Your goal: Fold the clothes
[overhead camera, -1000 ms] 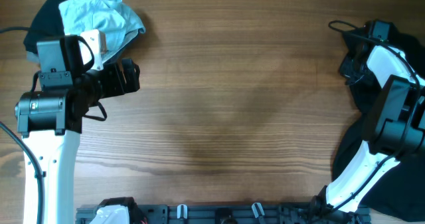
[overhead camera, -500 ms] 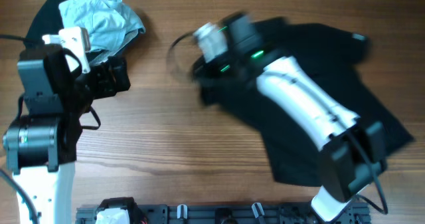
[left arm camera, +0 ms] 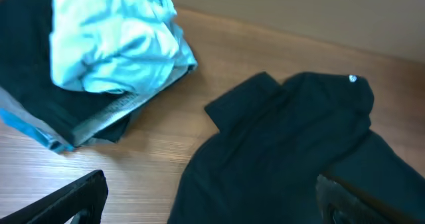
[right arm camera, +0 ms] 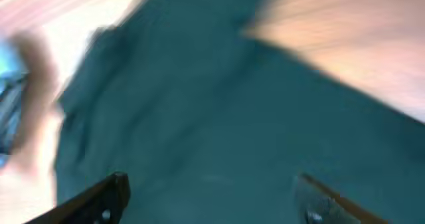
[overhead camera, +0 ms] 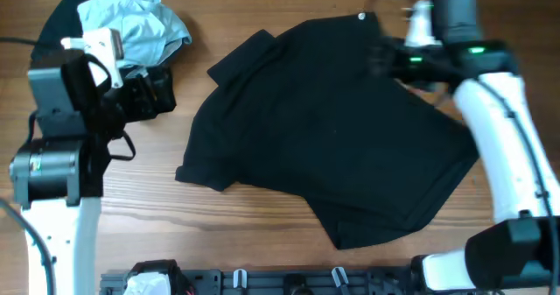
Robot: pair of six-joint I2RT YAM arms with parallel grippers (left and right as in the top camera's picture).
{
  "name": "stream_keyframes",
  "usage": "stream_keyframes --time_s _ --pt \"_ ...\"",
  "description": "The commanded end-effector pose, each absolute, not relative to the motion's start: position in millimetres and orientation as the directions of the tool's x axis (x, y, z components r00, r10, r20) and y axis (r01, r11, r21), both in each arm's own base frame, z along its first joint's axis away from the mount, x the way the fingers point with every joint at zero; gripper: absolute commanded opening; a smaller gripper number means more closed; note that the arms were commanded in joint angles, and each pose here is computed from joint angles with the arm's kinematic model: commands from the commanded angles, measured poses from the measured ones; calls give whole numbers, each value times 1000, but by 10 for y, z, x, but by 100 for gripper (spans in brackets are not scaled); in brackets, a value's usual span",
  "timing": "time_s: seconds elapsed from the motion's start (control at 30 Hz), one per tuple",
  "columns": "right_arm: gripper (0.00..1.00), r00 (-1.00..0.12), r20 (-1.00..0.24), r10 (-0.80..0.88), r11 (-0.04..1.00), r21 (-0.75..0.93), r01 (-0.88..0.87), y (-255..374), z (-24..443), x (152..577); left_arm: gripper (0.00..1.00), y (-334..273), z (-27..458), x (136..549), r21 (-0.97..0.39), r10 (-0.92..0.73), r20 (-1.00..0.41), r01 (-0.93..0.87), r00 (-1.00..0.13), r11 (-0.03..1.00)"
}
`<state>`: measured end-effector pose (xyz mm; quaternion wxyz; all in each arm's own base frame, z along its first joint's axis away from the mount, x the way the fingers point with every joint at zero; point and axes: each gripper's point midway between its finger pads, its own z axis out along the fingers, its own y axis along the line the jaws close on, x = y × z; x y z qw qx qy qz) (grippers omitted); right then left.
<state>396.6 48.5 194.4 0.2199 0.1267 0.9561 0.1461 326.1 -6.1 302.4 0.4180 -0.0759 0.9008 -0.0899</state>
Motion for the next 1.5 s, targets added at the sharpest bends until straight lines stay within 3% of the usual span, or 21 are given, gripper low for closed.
stream_keyframes --time_s 0.0,0.1,0.3,0.33,0.4,0.43,0.47,0.5,0.53,0.63,0.7,0.73,0.77,0.8,0.9,1.0,1.03,1.07,1.17,1.3,1.47 --pt "82 -822 -202 532 837 270 475 -740 1347 3674 100 -98 3026 3339 -254 -222 -731 -45 -645 966" --pt "82 -755 -6 656 735 233 637 -1340 687 3309 100 -102 2993 3363 -256 -223 -724 -45 -653 966" --pt "82 -622 63 781 622 19 783 -1899 86 2992 100 -122 2995 3359 -264 -223 -722 -37 -655 964" --pt "76 -621 80 780 622 17 783 -1872 27 2969 100 -122 2996 3360 -264 -223 -723 -37 -655 964" --pt "47 -620 80 781 621 17 784 -1867 -44 2961 100 -122 2996 3359 -264 -223 -722 -37 -655 964" --pt "38 -614 72 786 614 24 789 -1868 -70 2975 100 -122 2996 3359 -264 -223 -722 -37 -655 964" --pt "36 -610 62 790 609 31 792 -1876 -84 2999 100 -122 2996 3360 -264 -223 -723 -37 -655 964" --pt "16 -600 38 799 599 42 800 -1907 -90 3056 100 -122 2996 3360 -264 -223 -723 -37 -655 964" --pt "4 -597 4 802 596 55 801 -1955 -91 3129 100 -121 2997 3361 -264 -223 -723 -37 -654 964" --pt "4 -652 -228 723 690 183 700 -2209 114 3736 100 -120 3003 3366 -263 -222 -725 -36 -652 964" --pt "4 -683 -416 600 790 174 588 -2463 554 4143 100 -120 3014 3375 -263 -222 -729 -35 -648 964" --pt "4 -666 -513 542 822 158 547 -2615 916 4362 100 -120 3016 3377 -263 -222 -730 -34 -647 964" --pt "28 -621 -589 518 828 162 537 -2744 1272 4543 100 -120 3016 3377 -264 -223 -729 -34 -647 964" --pt "81 -591 -637 496 835 161 527 -2811 1524 4650 100 -120 3018 3378 -264 -222 -730 -34 -646 964" --pt "83 -561 -657 504 839 219 498 -2735 1920 4707 100 -121 3015 3376 -264 -223 -729 -34 -647 964" --pt "87 -609 -536 585 811 379 445 -2291 1976 4543 100 -120 3017 3388 -264 -222 -731 -34 -645 964" --pt "85 -654 -478 587 803 447 394 -2058 1971 4481 95 -137 3004 3394 -270 -222 -727 -27 -650 963" --pt "79 -711 -445 545 807 508 300 -1798 1992 4437 83 -215 2970 3409 -300 -221 -711 4 -667 954" --pt "80 -806 -438 398 812 577 88 -1175 2191 4295 62 -441 2610 3495 -338 -187 -612 41 -769 940" --pt "82 -837 -435 332 823 567 32 -656 2545 4057 76 -904 1893 3629 -309 -4 -458 155 -889 938" --pt "84 -904 -167 394 878 360 316 -592 2047 3562 80 -1438 888 3722 -278 216 -286 296 -934 914"
